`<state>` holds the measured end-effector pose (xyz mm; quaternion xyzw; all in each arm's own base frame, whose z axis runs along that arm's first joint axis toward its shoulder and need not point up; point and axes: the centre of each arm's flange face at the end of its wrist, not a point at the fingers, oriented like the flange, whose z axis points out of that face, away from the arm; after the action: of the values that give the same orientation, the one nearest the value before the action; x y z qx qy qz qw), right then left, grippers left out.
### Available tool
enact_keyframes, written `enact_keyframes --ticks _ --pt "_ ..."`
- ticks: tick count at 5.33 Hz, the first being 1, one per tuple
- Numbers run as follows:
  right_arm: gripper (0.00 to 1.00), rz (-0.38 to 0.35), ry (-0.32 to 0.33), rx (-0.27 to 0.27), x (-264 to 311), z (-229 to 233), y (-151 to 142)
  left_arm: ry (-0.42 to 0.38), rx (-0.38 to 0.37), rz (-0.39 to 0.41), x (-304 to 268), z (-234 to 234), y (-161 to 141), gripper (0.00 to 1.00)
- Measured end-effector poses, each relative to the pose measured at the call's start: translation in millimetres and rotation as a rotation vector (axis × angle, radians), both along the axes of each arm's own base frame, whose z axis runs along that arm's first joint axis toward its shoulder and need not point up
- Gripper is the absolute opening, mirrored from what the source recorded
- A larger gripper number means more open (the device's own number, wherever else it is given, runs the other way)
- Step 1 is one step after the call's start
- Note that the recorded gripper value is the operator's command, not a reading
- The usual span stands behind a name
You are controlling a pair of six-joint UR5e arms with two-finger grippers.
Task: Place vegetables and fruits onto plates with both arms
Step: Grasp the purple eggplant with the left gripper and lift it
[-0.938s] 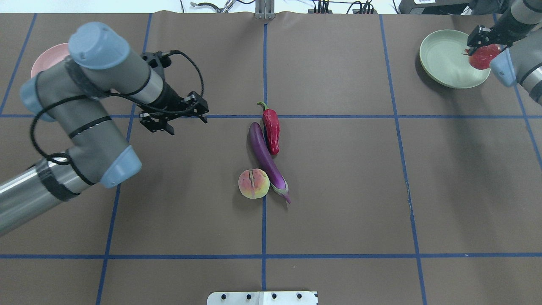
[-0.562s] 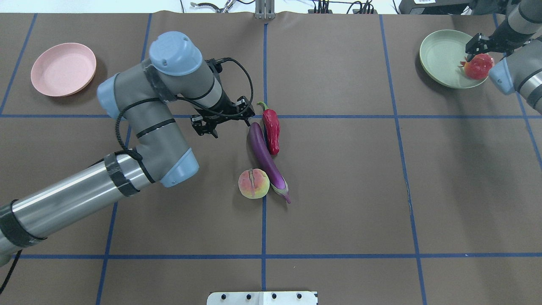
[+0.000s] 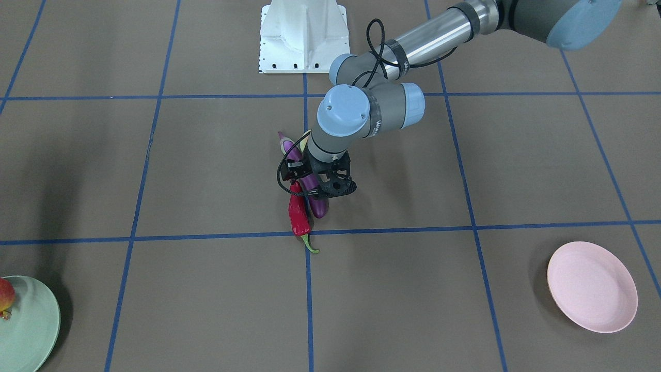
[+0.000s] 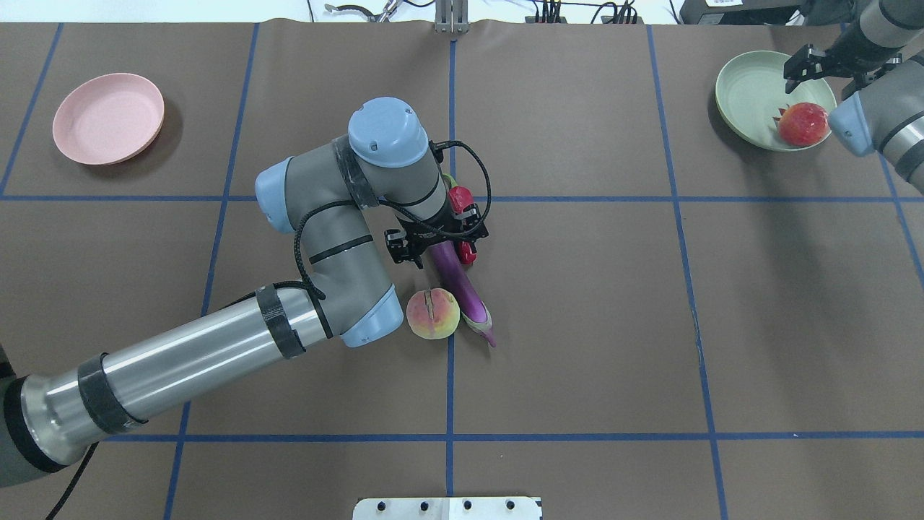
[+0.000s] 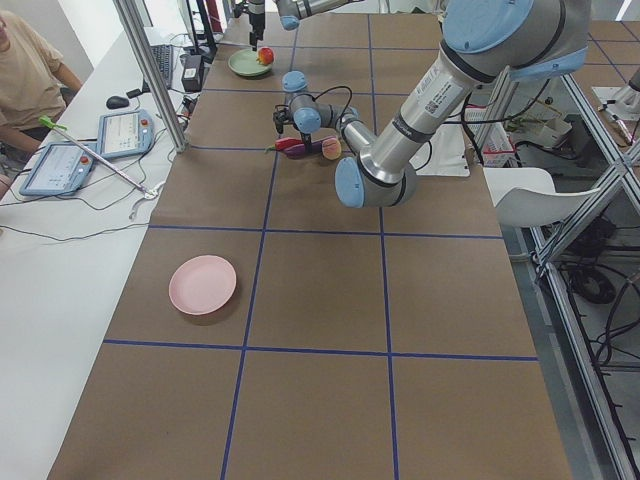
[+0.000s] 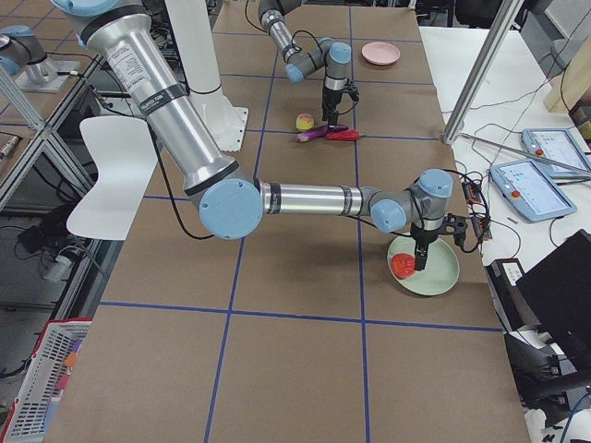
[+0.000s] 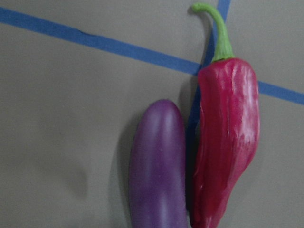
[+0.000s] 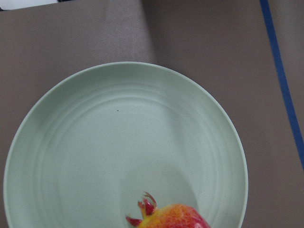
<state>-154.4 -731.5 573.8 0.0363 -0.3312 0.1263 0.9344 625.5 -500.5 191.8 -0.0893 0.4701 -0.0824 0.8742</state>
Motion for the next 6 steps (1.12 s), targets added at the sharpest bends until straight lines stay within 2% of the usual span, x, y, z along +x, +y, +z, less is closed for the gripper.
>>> enact_keyframes --ticks 1,2,3,4,5,6 --pt "1.00 -0.002 -0.005 0.003 0 -3 1 -0.005 -0.004 0.010 9 -1 4 0.16" --pt "1.00 -0.002 -0.008 0.008 0 -6 1 -0.007 -0.005 0.012 12 -2 4 0.00" --pt "1.00 -0.007 -0.024 0.008 0 -9 2 -0.008 -0.006 0.011 13 -3 3 0.00" --pt "1.00 -0.022 -0.067 0.017 0 -19 9 0.001 -0.008 -0.012 -1 -11 -10 0.00" --pt "1.00 -0.031 -0.127 0.031 -5 -39 24 0.033 -0.030 -0.062 -49 -29 -49 0.00" --pt "1.00 -0.017 -0.198 0.015 -34 -75 41 0.072 -0.084 -0.111 -122 -40 -101 0.00"
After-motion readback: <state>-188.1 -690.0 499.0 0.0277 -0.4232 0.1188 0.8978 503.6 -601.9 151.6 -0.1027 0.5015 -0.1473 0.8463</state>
